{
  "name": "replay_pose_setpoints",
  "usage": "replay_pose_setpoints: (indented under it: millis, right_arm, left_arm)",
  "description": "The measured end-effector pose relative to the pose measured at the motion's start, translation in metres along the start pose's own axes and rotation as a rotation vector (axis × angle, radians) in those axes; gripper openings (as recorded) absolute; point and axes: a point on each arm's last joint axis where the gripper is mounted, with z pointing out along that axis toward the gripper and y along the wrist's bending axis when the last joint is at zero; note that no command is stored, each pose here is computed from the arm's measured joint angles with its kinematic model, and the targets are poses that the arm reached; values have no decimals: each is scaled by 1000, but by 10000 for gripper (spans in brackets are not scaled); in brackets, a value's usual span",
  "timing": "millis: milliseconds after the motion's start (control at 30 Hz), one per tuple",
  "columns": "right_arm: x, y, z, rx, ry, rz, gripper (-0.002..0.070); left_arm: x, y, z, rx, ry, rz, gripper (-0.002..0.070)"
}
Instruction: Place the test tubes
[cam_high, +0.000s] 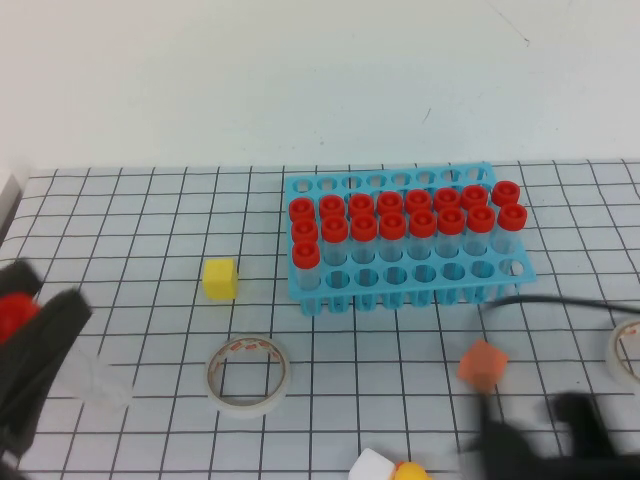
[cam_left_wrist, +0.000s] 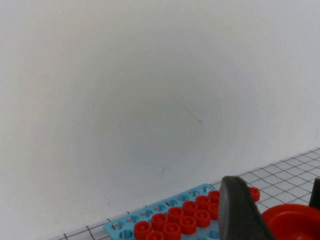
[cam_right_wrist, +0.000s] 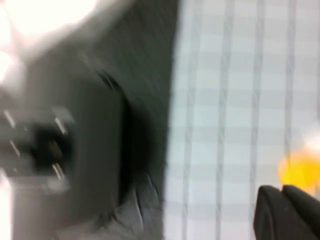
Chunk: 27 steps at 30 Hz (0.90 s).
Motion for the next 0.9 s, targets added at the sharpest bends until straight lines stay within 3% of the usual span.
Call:
replay_pose_setpoints:
  millis: [133, 367, 600, 767, 900]
  right_arm:
    - [43, 3, -17, 133, 37, 67, 8]
    - [117, 26, -44, 285, -249, 126, 6]
    - [157, 41, -30, 312, -362, 119, 6]
    - [164, 43, -17, 301, -325, 117, 4]
    - [168, 44, -9, 293, -298, 115, 1]
  left_arm:
    - [-9, 2, 18, 53, 32, 19, 251]
    - [-10, 18, 65, 116, 137, 76, 251]
    - [-10, 23, 125, 296, 212, 17, 251]
    - [-6, 14, 160, 318, 249, 31, 251]
    - [0, -2, 187, 331, 270, 130, 251]
